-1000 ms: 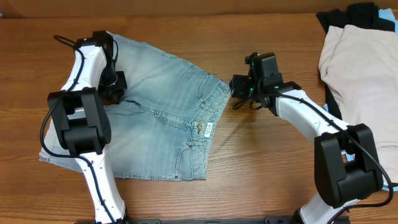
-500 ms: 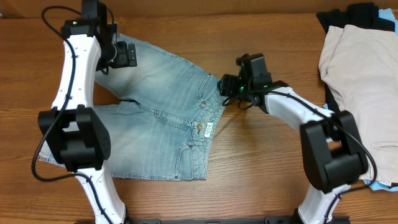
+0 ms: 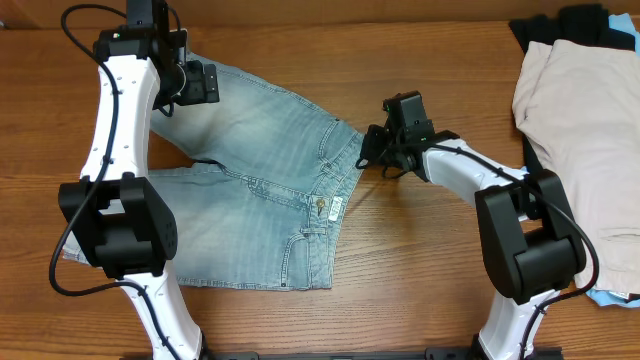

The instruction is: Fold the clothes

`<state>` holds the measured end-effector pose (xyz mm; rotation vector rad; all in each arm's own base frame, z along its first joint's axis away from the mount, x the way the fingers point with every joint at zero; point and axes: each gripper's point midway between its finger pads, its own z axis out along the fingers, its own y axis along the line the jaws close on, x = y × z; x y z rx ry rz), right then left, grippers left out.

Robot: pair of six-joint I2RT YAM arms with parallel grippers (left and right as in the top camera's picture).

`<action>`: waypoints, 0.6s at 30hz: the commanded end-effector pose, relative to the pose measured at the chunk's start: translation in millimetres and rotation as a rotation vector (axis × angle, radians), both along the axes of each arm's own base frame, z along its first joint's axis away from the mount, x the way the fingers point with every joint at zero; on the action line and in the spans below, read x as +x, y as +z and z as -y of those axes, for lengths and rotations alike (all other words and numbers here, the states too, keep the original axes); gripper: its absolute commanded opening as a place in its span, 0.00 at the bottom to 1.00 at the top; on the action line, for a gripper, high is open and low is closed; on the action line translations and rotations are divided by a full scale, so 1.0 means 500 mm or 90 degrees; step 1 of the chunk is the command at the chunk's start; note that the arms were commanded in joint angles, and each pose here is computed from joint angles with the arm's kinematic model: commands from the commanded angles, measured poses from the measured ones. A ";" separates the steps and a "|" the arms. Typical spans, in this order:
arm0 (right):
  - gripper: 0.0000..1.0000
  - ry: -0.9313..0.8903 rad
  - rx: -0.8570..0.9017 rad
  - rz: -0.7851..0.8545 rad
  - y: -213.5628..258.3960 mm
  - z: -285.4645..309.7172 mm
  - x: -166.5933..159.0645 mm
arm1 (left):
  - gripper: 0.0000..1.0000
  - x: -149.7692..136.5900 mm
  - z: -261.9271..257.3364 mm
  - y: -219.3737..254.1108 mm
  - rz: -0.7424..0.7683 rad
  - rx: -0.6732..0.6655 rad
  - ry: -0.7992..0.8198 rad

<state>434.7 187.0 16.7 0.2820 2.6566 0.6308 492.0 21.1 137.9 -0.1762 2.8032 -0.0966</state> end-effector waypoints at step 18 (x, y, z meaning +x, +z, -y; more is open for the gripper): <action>0.98 -0.074 -0.060 0.159 0.138 0.266 0.178 | 0.93 0.011 0.006 0.026 0.029 0.001 -0.018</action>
